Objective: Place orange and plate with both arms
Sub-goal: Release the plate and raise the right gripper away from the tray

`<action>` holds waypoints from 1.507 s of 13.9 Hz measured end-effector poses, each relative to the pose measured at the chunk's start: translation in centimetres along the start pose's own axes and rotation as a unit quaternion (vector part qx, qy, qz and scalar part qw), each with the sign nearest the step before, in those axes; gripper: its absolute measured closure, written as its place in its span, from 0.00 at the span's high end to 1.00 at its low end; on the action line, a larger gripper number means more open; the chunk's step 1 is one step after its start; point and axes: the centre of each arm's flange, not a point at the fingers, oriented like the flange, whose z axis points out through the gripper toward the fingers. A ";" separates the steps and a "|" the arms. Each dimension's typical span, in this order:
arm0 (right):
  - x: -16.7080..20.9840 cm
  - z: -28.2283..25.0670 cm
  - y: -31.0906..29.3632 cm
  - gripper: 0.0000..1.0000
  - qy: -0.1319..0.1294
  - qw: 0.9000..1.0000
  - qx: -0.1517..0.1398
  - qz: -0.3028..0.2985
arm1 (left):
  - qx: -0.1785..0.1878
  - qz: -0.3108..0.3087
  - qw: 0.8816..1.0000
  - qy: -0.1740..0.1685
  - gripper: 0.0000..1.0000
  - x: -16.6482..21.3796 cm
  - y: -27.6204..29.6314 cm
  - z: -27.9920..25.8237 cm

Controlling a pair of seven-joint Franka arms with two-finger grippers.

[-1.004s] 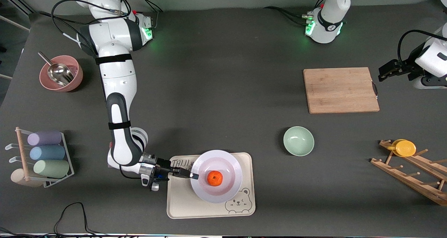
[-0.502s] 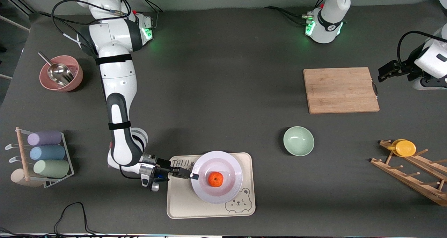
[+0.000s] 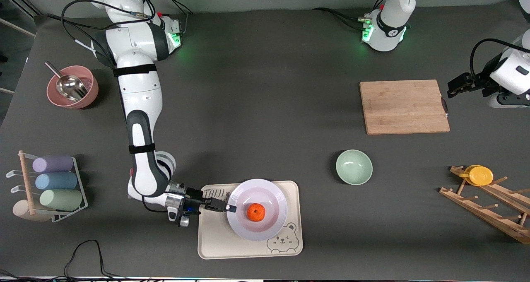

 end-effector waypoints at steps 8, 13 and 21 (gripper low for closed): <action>2.5 -3.4 -2.0 0.80 -0.037 0.995 -0.087 -0.044 | 0.000 0.000 1.000 0.006 1.00 0.1 0.0 -0.1; 6.3 -11.2 -12.6 0.96 -0.101 0.959 -0.240 -0.111 | 0.000 0.000 1.000 0.006 1.00 0.1 0.0 -0.1; 2.7 -30.1 -33.7 1.00 -0.172 0.862 -0.459 -0.126 | 0.001 0.000 1.000 0.006 1.00 0.1 0.0 -0.1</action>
